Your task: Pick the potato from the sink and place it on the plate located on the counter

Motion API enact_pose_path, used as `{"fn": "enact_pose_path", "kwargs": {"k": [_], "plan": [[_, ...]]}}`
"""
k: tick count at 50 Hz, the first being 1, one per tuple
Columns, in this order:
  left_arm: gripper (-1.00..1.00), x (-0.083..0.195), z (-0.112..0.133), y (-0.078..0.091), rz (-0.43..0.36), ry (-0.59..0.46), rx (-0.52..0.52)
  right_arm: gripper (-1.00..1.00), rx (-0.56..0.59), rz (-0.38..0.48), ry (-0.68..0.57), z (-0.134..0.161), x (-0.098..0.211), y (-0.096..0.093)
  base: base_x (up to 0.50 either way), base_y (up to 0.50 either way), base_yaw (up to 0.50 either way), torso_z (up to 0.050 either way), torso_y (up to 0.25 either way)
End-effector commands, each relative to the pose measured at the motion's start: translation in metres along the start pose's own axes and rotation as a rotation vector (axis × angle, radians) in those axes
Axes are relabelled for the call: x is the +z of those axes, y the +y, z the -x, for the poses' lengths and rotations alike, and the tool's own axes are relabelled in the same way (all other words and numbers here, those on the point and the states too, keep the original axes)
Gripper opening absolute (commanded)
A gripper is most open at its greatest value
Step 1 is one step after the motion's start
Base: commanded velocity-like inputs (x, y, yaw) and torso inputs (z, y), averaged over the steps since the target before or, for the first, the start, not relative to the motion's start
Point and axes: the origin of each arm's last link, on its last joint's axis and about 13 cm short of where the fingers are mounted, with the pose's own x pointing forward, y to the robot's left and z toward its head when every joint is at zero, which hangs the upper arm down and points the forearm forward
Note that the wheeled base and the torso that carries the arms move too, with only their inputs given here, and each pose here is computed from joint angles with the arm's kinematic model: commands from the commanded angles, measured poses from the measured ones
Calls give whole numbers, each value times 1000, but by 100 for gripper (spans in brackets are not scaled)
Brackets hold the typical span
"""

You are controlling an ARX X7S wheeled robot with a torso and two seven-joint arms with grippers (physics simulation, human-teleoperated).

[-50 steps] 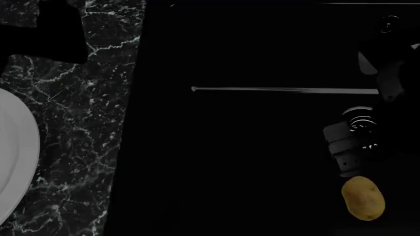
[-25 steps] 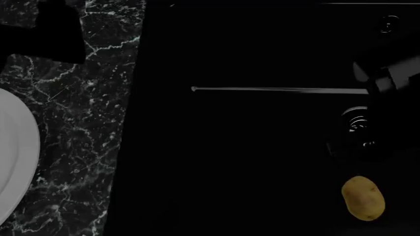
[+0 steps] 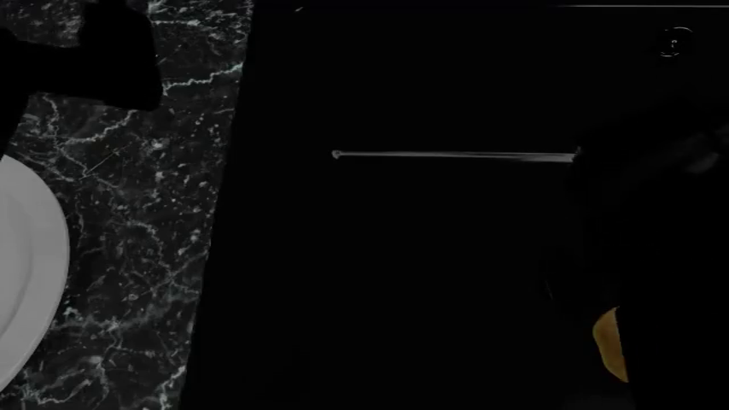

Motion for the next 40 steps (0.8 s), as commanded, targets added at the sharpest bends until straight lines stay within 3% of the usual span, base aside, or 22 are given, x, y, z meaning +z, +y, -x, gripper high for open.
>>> {"fn": "enact_pose_path", "kwargs": {"k": [1,40], "plan": [[100,-4,-2,-1,0,3,-8,100,15,61,41,-21,-5,11,0,0,0,0,0],[100,-8,-8,-9,-18,13,-16,100,-24,37,43,-53,-23,19,0,0,0,0,0]]}}
